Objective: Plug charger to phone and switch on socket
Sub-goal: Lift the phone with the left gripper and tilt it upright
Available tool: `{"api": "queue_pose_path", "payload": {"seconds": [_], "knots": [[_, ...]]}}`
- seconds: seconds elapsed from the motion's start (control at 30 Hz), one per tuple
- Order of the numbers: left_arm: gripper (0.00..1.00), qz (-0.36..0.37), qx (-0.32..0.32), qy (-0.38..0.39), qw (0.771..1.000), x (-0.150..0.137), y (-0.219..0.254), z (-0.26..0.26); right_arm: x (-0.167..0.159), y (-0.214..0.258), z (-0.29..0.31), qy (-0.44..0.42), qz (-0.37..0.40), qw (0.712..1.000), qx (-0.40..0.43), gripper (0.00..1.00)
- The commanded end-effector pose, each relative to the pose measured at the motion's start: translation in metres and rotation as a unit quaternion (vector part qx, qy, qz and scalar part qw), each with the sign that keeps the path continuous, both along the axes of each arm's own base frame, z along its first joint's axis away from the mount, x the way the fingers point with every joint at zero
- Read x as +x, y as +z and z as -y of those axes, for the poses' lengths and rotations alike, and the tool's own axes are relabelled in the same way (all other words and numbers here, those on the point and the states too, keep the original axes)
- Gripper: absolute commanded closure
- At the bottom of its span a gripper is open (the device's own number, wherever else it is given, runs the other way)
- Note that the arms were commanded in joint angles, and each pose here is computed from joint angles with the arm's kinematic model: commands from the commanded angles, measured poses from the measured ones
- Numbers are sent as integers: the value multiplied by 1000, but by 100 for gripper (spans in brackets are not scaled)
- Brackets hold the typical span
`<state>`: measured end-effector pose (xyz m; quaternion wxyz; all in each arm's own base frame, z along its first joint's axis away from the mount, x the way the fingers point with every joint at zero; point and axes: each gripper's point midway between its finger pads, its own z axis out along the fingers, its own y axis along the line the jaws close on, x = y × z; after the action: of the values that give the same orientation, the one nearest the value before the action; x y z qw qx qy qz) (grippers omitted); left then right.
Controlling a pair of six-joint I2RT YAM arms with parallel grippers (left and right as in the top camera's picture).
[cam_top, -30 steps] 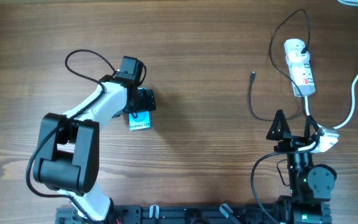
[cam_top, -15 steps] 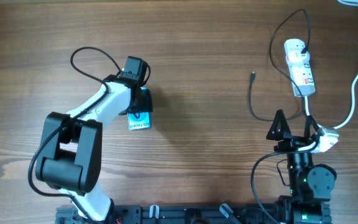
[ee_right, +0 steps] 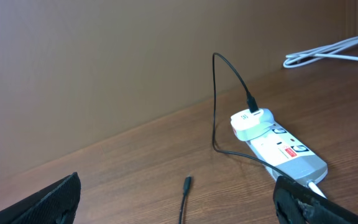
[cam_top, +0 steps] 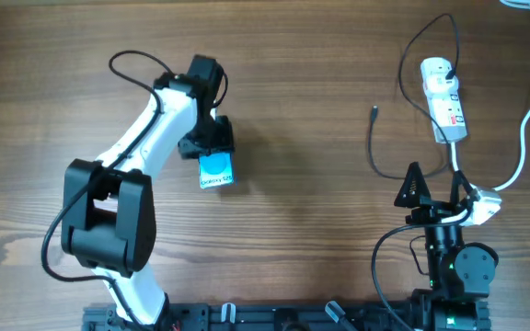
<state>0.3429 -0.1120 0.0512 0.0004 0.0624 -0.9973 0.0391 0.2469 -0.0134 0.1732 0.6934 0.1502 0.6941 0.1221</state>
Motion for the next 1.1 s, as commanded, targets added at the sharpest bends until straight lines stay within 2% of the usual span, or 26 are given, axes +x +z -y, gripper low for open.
{"api": "queue_pose_path", "payload": {"seconds": [0.0, 0.17, 0.27, 0.37, 0.43, 0.53, 0.8, 1.07], "knots": [[58, 6, -76, 16, 997, 12, 37, 30, -1, 2, 2, -6, 5, 1000, -9, 0], [59, -30, -151, 21, 988, 1, 87, 55, -1, 2, 2, -6, 5, 1000, -9, 0], [62, -50, -218, 17, 975, -6, 115, 76, -1, 2, 2, -6, 5, 1000, -9, 0], [62, -73, -288, 13, 955, -15, 141, 96, -1, 2, 2, -6, 5, 1000, -9, 0], [62, -94, -359, 8, 928, -20, 161, 114, -1, 2, 2, -6, 5, 1000, -9, 0], [62, -115, -415, 5, 903, -26, 179, 127, -1, 2, 2, -6, 5, 1000, -9, 0], [65, -161, -422, 53, 891, -35, 185, 110, -1, 2, 2, -6, 5, 1000, -9, 0], [64, -166, -421, 70, 889, -33, 185, 101, -1, 2, 2, -6, 5, 1000, -9, 0]]}}
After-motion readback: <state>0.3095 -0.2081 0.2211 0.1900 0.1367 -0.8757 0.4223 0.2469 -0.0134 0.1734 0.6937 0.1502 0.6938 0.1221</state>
